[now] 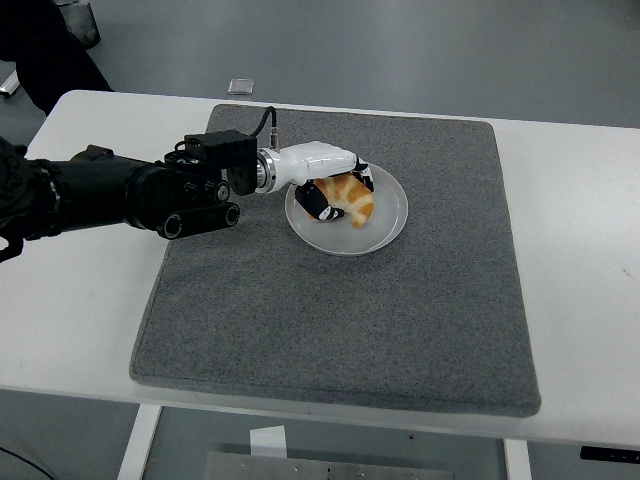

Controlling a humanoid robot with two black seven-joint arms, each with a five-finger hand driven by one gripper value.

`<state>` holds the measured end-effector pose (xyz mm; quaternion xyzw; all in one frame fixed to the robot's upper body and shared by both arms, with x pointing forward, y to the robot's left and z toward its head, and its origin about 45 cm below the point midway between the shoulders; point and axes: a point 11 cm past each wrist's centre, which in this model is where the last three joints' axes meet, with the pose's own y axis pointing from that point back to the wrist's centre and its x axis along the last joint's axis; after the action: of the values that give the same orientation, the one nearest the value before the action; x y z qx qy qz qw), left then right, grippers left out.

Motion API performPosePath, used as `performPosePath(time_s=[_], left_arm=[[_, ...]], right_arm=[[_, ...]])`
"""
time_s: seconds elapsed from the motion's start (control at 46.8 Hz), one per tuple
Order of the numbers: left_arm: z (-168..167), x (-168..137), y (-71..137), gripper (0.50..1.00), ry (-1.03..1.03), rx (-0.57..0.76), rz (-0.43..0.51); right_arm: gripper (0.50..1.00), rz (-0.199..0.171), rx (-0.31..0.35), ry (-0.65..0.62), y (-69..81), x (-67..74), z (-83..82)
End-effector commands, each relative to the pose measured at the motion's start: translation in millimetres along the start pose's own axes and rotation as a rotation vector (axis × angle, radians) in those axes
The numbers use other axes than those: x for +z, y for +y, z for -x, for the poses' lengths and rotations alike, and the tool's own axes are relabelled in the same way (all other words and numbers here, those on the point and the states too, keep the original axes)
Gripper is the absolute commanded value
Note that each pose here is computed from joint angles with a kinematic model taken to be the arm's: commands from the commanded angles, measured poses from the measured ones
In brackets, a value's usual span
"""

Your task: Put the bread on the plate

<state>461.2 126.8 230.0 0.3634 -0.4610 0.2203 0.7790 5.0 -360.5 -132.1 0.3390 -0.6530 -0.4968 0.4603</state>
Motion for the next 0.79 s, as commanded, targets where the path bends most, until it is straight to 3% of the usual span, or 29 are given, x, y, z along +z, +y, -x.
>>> performPosePath(time_s=[0.0, 0.256, 0.598, 0.769], left_arm=[[0, 0, 0, 0.994, 0.008, 0.003, -0.001], [-5, 4, -2, 0.996, 0.045, 0.030, 0.011], [-69, 11, 6, 0.999, 0.206, 0.227, 0.057], [-93, -6, 20, 0.999, 0.355, 0.340, 0.035]], right_arm=[[0.952, 0.000, 0.000, 0.000, 0.0, 0.0, 0.0], [0.952, 0.000, 0.000, 0.000, 0.0, 0.0, 0.0], [0.952, 0.000, 0.000, 0.000, 0.0, 0.0, 0.0], [0.954, 0.000, 0.000, 0.000, 0.0, 0.0, 0.0]])
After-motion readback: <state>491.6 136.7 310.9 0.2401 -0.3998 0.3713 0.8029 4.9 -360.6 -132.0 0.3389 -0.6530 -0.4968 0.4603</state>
